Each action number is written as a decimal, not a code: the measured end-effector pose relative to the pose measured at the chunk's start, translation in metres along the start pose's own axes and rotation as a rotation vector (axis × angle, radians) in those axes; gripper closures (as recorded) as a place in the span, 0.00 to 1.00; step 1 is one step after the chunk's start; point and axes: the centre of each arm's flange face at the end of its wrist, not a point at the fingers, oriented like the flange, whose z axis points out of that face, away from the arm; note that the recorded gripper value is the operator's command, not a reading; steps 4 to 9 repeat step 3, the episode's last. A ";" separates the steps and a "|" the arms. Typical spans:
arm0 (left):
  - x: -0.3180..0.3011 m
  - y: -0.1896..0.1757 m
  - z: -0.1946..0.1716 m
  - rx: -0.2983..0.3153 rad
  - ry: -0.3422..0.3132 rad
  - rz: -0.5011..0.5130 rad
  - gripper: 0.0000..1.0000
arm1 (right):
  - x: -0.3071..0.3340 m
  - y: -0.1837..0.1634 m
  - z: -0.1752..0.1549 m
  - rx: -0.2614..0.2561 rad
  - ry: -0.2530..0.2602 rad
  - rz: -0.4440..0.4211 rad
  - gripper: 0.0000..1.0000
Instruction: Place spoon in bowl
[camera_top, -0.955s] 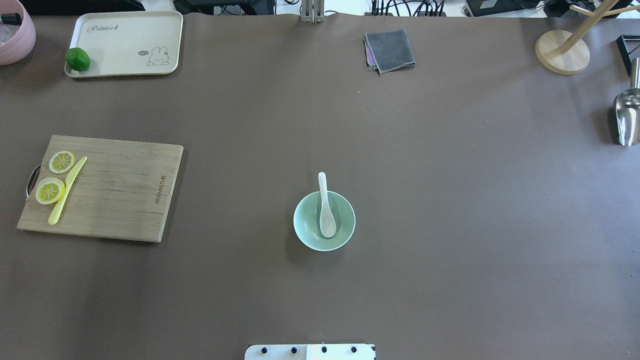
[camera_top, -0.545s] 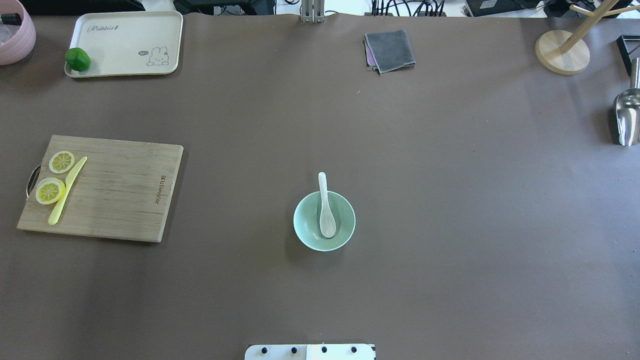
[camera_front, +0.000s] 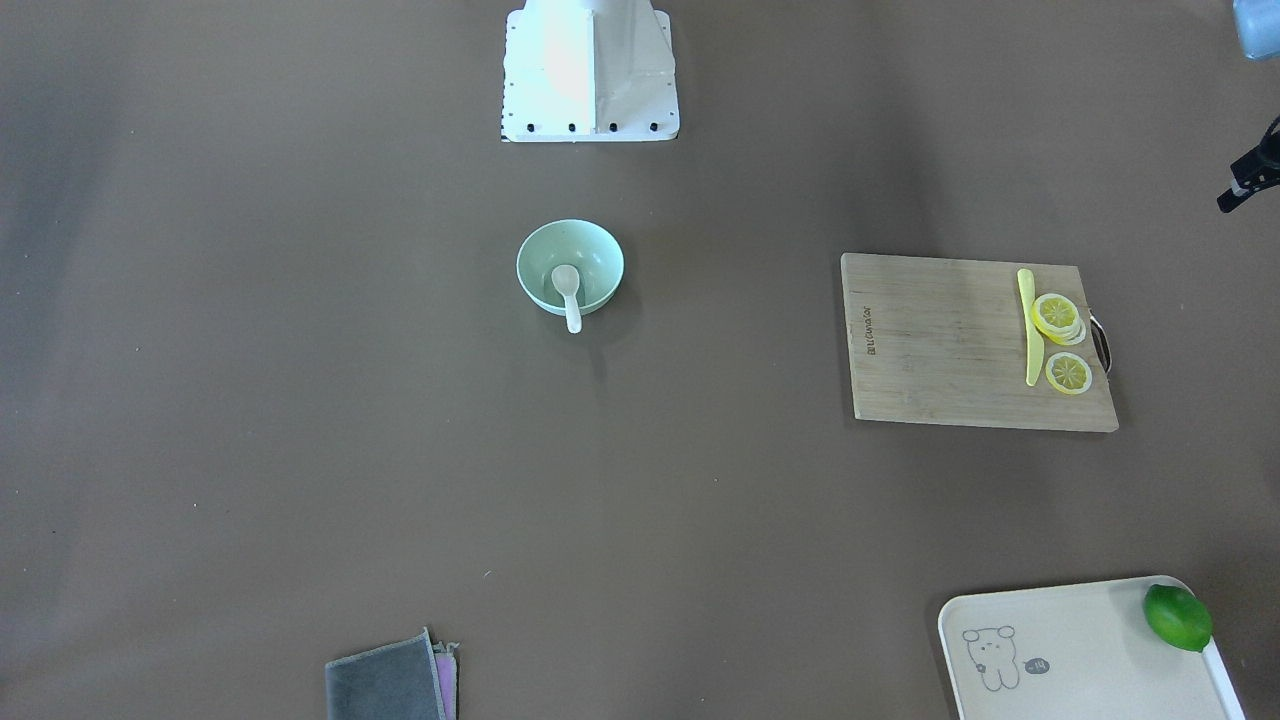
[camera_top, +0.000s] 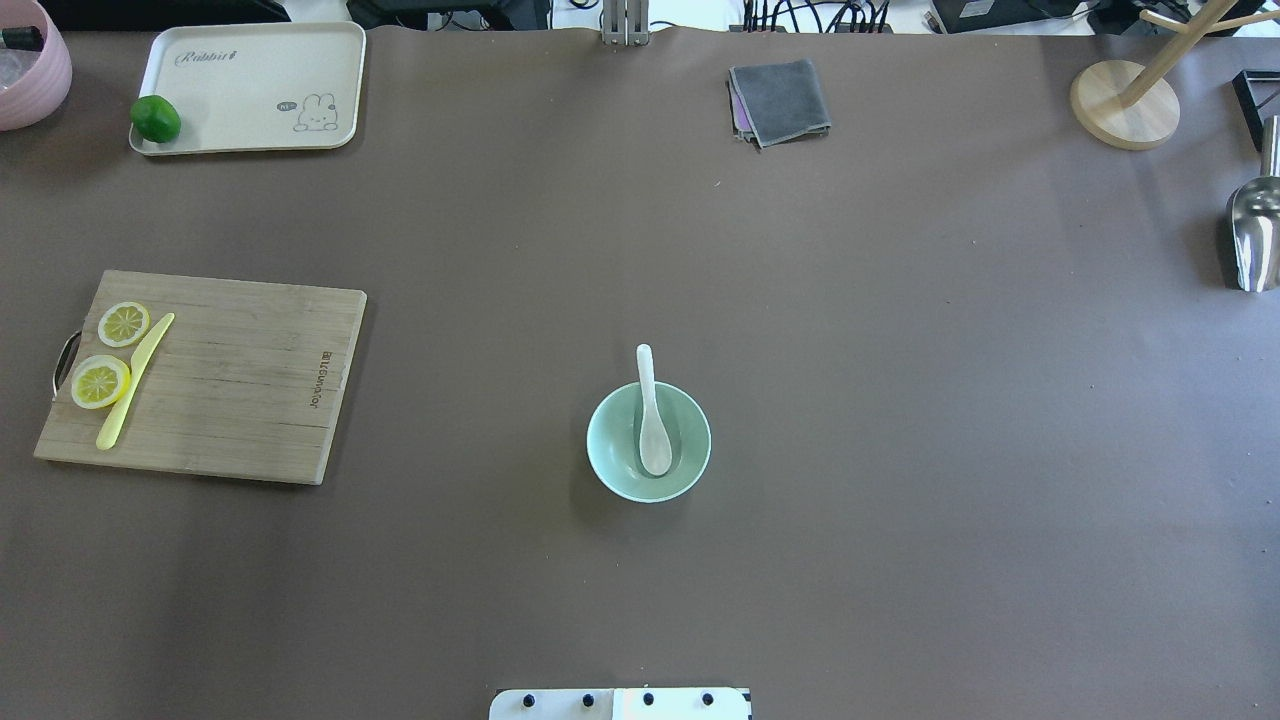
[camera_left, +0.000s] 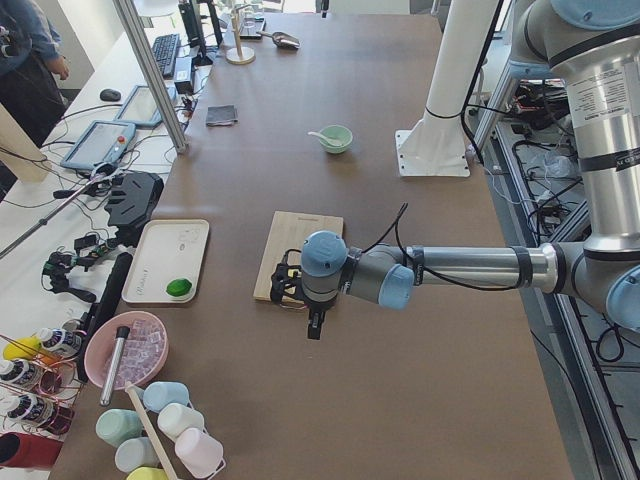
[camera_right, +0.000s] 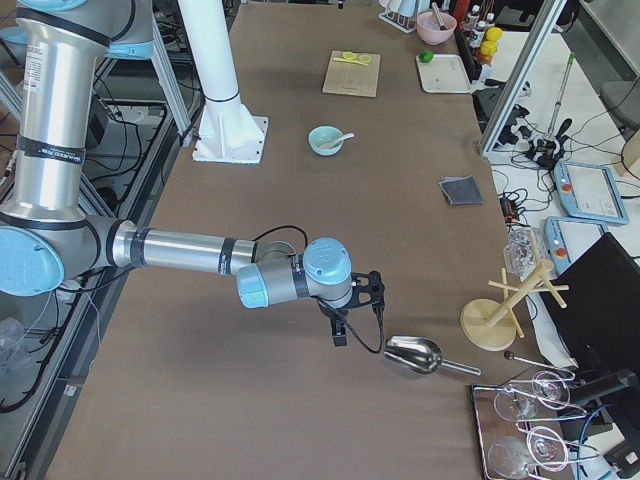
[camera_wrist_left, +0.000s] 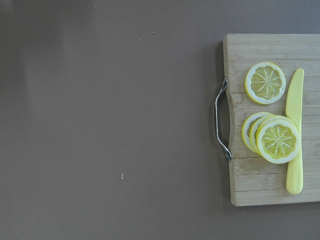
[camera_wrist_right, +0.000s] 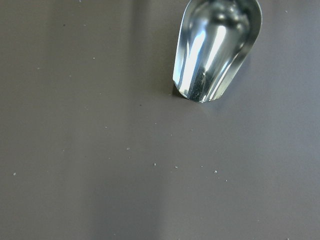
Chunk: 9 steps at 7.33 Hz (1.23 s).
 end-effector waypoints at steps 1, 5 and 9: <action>-0.001 -0.003 -0.004 -0.018 -0.005 -0.036 0.02 | -0.001 -0.001 0.000 -0.007 -0.007 0.007 0.00; -0.001 -0.008 -0.017 -0.013 -0.009 -0.068 0.02 | 0.000 -0.011 -0.006 -0.024 -0.006 0.019 0.00; -0.001 -0.008 -0.017 -0.013 -0.009 -0.068 0.02 | 0.000 -0.011 -0.006 -0.024 -0.006 0.019 0.00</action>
